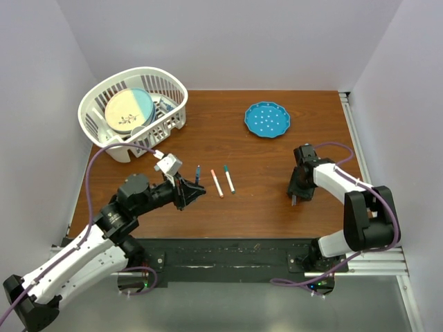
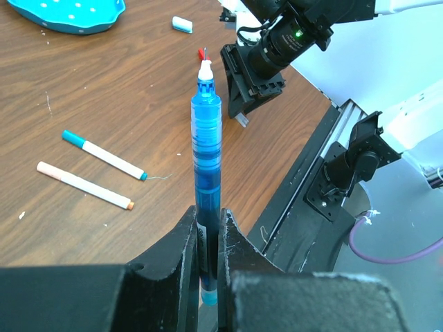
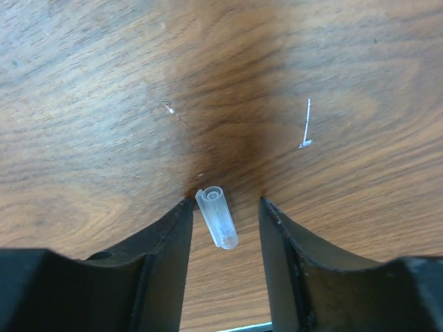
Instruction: Insert the pens into the pen caps
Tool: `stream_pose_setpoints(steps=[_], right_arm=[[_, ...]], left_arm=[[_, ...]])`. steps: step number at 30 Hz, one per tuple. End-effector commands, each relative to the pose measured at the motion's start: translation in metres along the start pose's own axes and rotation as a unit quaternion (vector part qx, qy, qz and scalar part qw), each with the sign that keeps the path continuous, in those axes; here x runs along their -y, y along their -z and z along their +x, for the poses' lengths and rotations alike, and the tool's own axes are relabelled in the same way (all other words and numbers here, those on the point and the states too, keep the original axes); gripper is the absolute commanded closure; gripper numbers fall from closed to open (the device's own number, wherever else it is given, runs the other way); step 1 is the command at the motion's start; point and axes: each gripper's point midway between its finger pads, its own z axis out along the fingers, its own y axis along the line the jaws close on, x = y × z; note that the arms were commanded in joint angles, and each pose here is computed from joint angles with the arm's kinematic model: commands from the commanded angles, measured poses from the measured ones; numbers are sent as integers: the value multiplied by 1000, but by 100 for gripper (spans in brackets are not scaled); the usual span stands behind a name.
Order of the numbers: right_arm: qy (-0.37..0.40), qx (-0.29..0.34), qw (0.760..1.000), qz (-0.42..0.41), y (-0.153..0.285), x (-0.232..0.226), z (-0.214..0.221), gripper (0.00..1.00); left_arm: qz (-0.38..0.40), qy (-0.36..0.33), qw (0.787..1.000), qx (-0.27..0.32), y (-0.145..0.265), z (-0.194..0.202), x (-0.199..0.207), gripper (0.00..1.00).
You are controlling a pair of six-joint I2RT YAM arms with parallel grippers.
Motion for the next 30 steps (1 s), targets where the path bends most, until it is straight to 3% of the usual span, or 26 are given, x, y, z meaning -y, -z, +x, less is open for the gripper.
stream_pose_setpoints(steps=[1, 12, 19, 30], right_arm=[[30, -19, 999, -4, -14, -4, 8, 58], [85, -19, 996, -21, -15, -27, 28, 85], [86, -3, 994, -62, -8, -41, 32, 91], [67, 78, 977, -187, 44, -77, 10, 98]], left_arm=[[-1, -5, 1000, 13, 2, -7, 0, 100], [23, 22, 999, -2, -10, 2, 5, 100], [43, 51, 998, -19, -27, 20, 4, 100], [72, 117, 989, -62, -59, 72, 3, 100]])
